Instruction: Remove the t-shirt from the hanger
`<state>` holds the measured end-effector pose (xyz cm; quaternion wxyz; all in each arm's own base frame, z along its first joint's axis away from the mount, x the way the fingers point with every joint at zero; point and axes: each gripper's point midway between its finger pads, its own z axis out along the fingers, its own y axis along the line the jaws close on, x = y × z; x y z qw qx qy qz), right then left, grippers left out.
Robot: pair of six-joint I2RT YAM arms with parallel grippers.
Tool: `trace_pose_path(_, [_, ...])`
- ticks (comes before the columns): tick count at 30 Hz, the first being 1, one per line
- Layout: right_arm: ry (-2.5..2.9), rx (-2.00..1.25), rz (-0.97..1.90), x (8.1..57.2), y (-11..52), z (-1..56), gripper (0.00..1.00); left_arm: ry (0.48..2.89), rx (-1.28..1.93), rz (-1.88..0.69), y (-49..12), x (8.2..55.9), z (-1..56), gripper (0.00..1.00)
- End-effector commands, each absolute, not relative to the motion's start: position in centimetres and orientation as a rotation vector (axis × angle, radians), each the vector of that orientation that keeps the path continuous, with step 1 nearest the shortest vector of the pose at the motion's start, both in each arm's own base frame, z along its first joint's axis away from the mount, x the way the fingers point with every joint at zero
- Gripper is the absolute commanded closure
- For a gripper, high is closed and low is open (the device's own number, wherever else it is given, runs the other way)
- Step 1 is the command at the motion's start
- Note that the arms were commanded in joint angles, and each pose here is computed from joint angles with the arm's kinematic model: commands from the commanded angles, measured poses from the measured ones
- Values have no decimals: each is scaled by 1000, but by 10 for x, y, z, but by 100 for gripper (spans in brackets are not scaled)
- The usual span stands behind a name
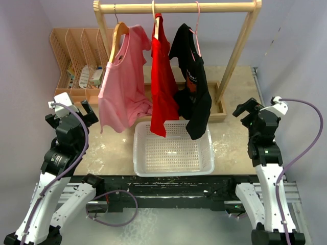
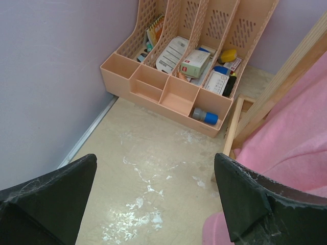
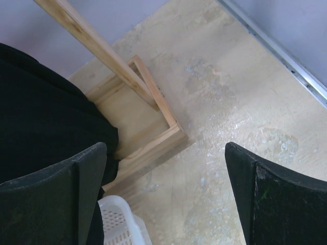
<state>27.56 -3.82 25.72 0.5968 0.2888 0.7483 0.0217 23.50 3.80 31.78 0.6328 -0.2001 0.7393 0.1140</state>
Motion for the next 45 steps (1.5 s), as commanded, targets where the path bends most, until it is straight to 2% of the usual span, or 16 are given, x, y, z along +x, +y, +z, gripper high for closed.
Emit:
trace_pose_path(1, [1695,674,11,277,-46,266,0,1619,-447,227,36,238,337,1])
trace_pose_path(13, [1706,640,-108,288,-60,263,0,1590,-391,216,30,249,357,1])
trace_pose_path(17, [1786,625,-17,294,-43,258,0,1595,-318,216,21,260,381,1])
trace_pose_path(23, [1682,598,47,289,-38,286,0,1578,-238,108,-2,275,413,1])
trace_pose_path(32, [1630,716,-9,278,-54,300,0,1577,-121,-13,-41,313,457,1])
trace_pose_path(38, [1620,642,46,278,-43,310,0,1604,-163,-44,-56,350,484,1])
trace_pose_path(41, [1600,602,72,274,-38,318,2,1511,-165,-106,-63,354,513,1])
trace_pose_path(45, [1561,549,59,267,-38,332,12,1417,-38,-187,-85,357,543,1])
